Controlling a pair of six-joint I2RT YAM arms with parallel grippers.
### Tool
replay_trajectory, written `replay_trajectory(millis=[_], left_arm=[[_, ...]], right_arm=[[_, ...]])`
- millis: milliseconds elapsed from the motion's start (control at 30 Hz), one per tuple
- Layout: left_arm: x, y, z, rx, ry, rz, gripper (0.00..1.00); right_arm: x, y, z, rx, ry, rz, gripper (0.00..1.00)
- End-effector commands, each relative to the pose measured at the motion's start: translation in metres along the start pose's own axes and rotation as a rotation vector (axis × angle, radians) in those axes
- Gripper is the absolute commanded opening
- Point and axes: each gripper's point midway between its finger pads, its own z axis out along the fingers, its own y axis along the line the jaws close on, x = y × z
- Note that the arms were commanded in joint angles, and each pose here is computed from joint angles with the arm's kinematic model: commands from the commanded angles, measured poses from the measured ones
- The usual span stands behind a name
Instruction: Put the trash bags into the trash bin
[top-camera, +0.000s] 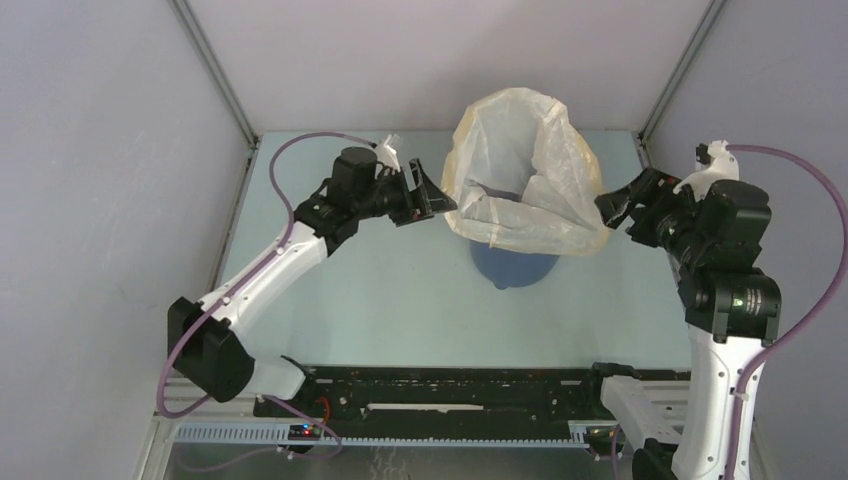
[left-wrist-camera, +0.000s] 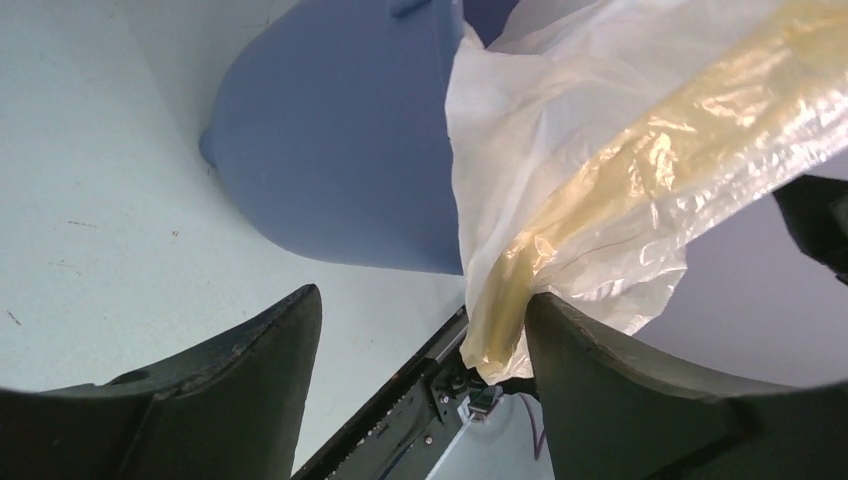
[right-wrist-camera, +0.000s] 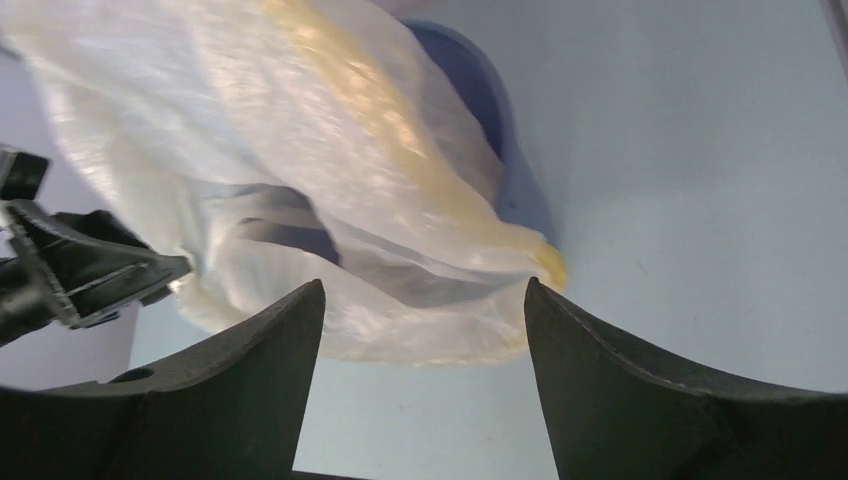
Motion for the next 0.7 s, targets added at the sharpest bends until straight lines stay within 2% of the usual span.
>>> replay_trajectory(millis=[0,133,233,367,567,667], left_arm=[[-0.018,-0.024,-0.034,0.068,-0.079,0.098,0.8],[-0.041,-0.035,-0.062,0.064,-0.171,0.164,0.89],[-0.056,-0.049,-0.067,0.097,-0.221,0.193,0.93],[-0.077,-0.069,-0.056,0.174,-0.263,0.195,0.91],[-0.09,-0.093,-0.033,0.295,-0.235,0.203,0.89],[-0.092,-0.091,-0.021,0.302,-0.218,0.177,0.83]], right_arm=[[-0.031,0.035,0.02,-0.171,-0.02,-0.096,0.82],[-0.057,0.06,0.048,-0.287,-0.01,-0.042,0.8],[-0.074,0.063,0.063,-0.304,-0.004,-0.005,0.78],[-0.084,0.072,0.076,-0.365,0.036,0.045,0.7],[-0.071,0.088,0.086,-0.503,0.107,0.13,0.67],[-0.066,0.089,0.086,-0.522,0.12,0.148,0.67]])
